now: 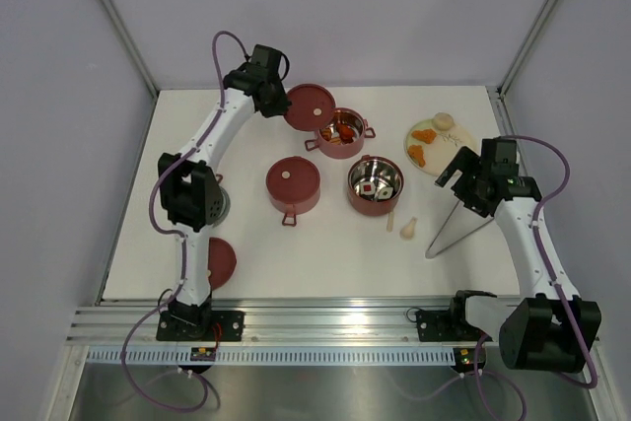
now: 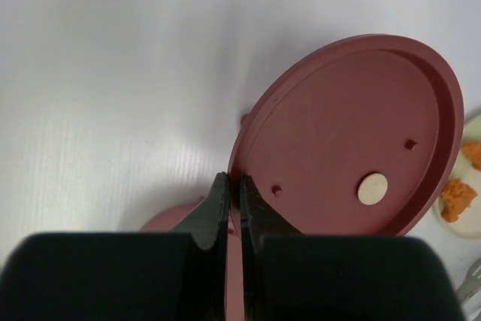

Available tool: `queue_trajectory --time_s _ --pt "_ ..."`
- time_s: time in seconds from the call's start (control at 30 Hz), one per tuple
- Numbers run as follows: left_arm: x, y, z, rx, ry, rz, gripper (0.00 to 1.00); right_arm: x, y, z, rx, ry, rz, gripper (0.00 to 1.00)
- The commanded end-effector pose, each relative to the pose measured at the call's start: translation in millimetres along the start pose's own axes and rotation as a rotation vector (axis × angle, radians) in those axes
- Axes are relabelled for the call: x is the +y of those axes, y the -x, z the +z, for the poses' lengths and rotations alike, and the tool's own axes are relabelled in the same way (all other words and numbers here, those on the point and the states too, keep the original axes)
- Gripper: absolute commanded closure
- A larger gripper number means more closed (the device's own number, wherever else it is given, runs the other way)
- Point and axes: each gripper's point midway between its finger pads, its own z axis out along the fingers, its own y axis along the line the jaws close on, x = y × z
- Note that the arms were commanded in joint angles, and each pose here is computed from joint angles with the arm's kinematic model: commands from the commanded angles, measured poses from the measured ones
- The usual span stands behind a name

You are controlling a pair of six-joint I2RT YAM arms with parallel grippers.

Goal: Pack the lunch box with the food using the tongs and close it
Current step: Close the box lid on the packing box.

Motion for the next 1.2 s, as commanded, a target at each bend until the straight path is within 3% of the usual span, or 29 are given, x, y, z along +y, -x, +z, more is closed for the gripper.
queue_trajectory --time_s 0.0,0.5,1.1,1.17 --pt "-33 1 10 -0.018 -0.088 0.056 1.0 5 12 -16 -0.039 0.008 0.004 0.04" --pt "-72 -37 75 0.061 -0.176 0.047 1.0 -6 9 -28 -0.038 -0.046 0.01 0.04" --pt "-82 -46 94 0.076 -0.204 0.029 1.0 -12 4 -34 -0.035 -0.071 0.025 0.04" --pt "-81 -47 94 0.075 -0.198 0.035 0.96 -12 4 -34 -0.034 -0.069 0.026 0.04"
